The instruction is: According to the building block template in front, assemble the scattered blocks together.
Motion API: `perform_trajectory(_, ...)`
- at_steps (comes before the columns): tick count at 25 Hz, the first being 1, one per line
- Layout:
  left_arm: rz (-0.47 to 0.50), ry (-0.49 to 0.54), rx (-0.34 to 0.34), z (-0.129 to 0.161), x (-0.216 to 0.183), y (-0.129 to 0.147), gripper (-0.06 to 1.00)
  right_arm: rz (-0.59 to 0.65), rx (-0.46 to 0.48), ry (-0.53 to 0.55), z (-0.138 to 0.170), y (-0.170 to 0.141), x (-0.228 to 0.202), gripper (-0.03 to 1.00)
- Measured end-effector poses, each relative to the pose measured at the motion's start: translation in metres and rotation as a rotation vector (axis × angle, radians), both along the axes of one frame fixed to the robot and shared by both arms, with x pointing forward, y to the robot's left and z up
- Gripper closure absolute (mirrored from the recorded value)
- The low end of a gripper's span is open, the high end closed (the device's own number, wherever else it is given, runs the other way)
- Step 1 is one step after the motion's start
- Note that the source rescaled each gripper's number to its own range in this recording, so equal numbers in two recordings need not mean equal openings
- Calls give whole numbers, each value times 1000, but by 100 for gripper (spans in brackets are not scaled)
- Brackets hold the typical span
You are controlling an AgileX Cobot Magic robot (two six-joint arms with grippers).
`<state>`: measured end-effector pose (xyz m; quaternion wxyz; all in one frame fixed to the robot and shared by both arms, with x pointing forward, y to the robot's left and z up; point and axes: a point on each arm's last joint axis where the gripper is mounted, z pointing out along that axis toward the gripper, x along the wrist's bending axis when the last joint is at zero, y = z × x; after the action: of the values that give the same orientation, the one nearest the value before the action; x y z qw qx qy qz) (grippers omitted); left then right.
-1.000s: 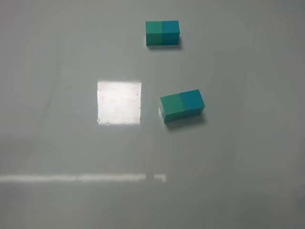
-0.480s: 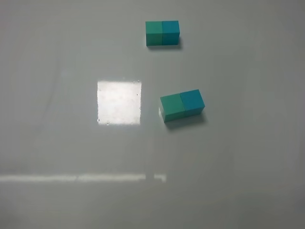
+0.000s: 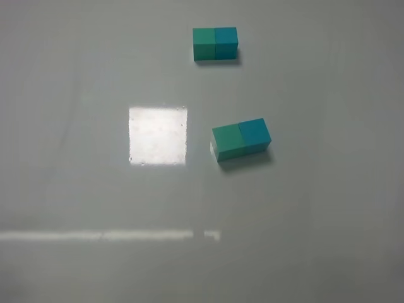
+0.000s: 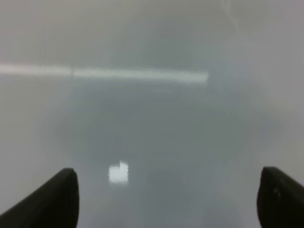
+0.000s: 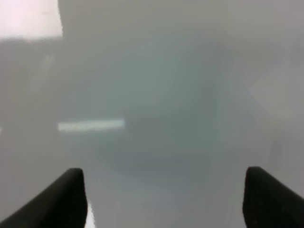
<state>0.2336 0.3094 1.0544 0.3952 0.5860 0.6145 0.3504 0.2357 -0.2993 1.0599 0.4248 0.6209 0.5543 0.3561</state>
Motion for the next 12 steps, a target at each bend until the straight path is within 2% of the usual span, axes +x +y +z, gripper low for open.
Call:
perform_trajectory(10, 0, -1, -1, 0, 0, 0, 25, -4, 10, -1, 0, 0, 0, 83)
perform_trajectory(12, 0, -2, -1, 0, 0, 0, 25, -7, 16, -2, 0, 0, 0, 89)
